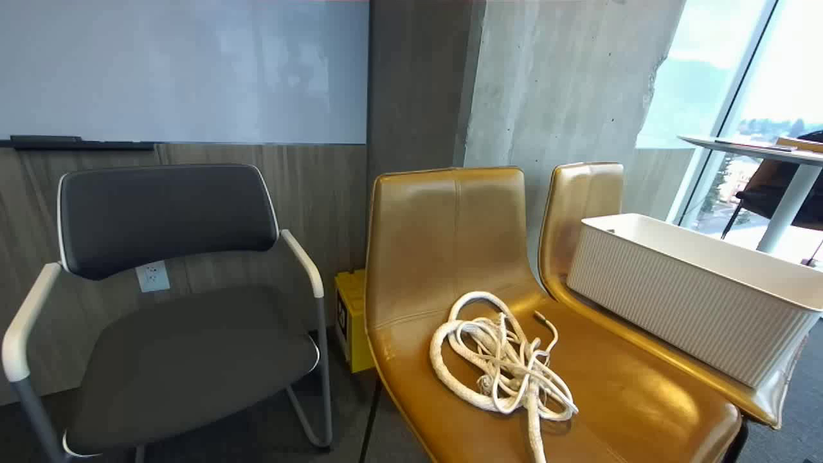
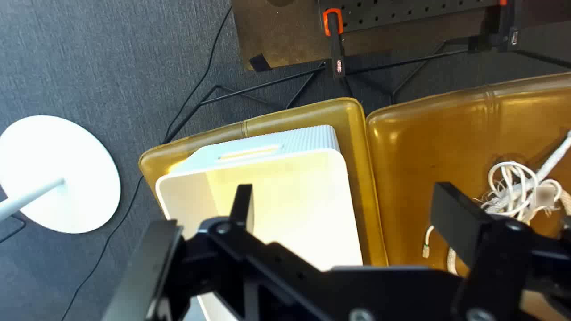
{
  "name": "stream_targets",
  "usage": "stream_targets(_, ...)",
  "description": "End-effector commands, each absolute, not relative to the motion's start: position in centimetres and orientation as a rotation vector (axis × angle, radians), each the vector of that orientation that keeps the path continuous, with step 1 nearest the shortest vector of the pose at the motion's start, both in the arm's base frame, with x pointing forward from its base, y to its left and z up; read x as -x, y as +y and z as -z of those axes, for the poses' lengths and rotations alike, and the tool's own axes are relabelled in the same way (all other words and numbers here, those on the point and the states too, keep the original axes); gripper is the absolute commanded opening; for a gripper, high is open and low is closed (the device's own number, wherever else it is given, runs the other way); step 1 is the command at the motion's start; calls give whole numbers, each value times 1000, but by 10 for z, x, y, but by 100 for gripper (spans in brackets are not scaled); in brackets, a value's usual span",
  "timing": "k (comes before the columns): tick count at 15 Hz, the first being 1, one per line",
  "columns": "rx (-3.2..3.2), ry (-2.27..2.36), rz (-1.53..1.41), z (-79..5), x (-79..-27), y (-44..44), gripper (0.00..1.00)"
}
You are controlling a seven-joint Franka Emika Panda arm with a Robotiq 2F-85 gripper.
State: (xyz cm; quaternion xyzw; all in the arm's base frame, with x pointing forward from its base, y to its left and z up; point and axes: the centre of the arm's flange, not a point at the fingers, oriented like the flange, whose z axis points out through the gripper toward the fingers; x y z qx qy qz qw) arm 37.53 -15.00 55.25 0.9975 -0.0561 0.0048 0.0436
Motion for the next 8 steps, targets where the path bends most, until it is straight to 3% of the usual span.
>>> stream_targets(1,-3049,-172,-18,-553,-375,-150,100)
stream_targets(8,-3048,-172,-24,-555,-375,-150,100)
